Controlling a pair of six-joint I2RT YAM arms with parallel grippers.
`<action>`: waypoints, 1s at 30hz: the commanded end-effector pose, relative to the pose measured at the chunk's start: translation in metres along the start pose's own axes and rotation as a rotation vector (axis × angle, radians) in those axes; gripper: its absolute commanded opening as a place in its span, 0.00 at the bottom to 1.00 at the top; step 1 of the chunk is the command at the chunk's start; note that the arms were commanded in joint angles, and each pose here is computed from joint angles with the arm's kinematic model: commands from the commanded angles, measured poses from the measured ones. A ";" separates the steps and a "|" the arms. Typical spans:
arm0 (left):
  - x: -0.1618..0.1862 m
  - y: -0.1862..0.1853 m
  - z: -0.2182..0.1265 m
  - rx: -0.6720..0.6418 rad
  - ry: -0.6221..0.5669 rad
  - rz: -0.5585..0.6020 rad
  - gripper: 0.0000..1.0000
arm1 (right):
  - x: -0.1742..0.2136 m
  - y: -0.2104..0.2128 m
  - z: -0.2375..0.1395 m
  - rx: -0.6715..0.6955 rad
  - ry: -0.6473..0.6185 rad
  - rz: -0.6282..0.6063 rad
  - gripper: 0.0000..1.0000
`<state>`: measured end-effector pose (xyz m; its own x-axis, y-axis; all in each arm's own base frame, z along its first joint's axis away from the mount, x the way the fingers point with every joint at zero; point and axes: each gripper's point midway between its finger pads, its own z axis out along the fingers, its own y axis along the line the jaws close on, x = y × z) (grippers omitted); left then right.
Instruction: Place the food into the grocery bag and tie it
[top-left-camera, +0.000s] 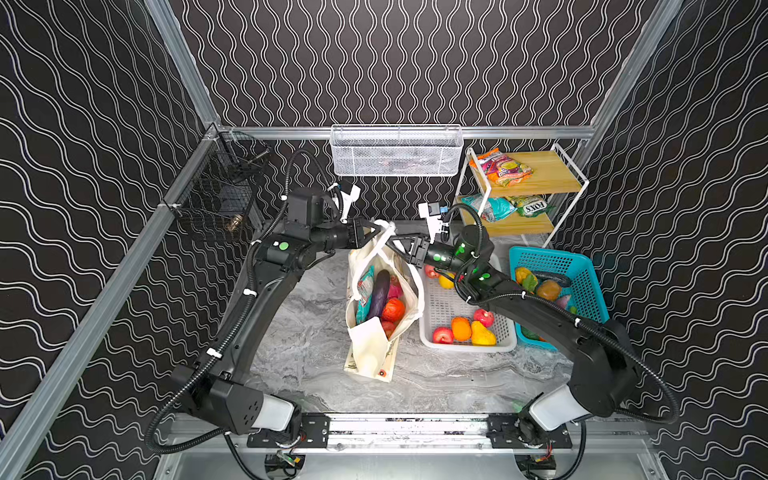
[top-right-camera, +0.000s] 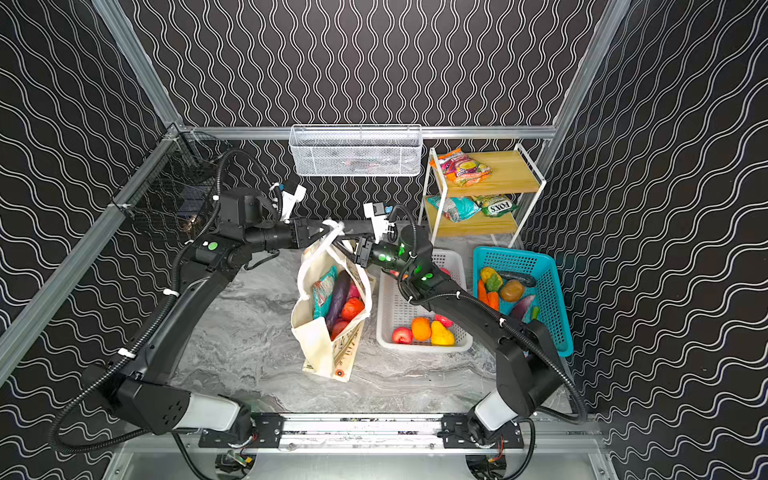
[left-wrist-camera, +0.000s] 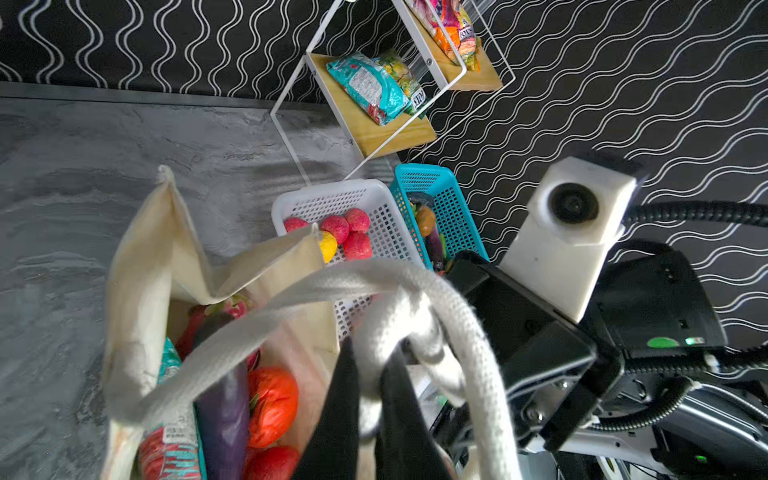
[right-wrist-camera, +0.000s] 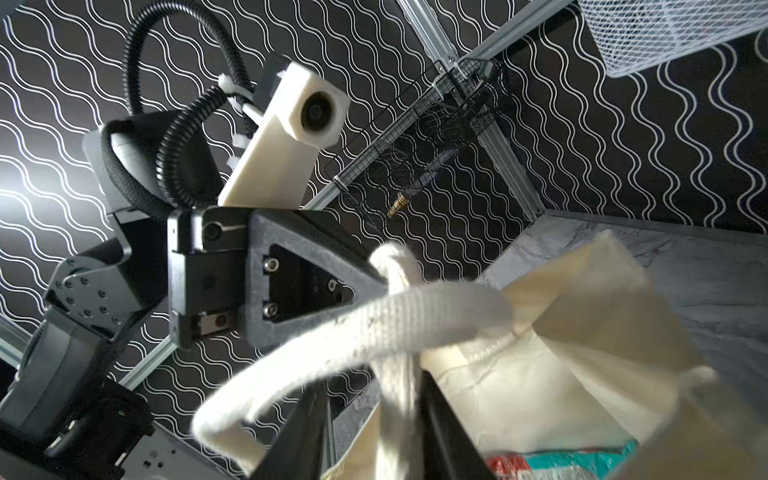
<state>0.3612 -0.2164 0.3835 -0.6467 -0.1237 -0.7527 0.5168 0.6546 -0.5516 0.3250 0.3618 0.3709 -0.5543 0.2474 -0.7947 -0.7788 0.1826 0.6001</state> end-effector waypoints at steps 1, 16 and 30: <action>-0.009 0.002 -0.008 -0.043 -0.037 0.049 0.00 | 0.001 0.002 -0.004 0.009 0.009 -0.032 0.38; -0.021 -0.007 -0.031 -0.082 -0.109 0.079 0.00 | -0.014 -0.030 -0.050 0.172 -0.029 -0.071 0.53; -0.046 -0.054 -0.039 0.129 -0.163 0.096 0.00 | 0.038 -0.046 -0.027 0.101 0.139 -0.055 0.30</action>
<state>0.3453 -0.2057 0.4281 -0.5686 -0.1522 -0.8084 0.5477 0.6633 -0.5100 0.3422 0.3286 0.3025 -0.5876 0.1266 -0.7992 -0.7275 0.3497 0.5903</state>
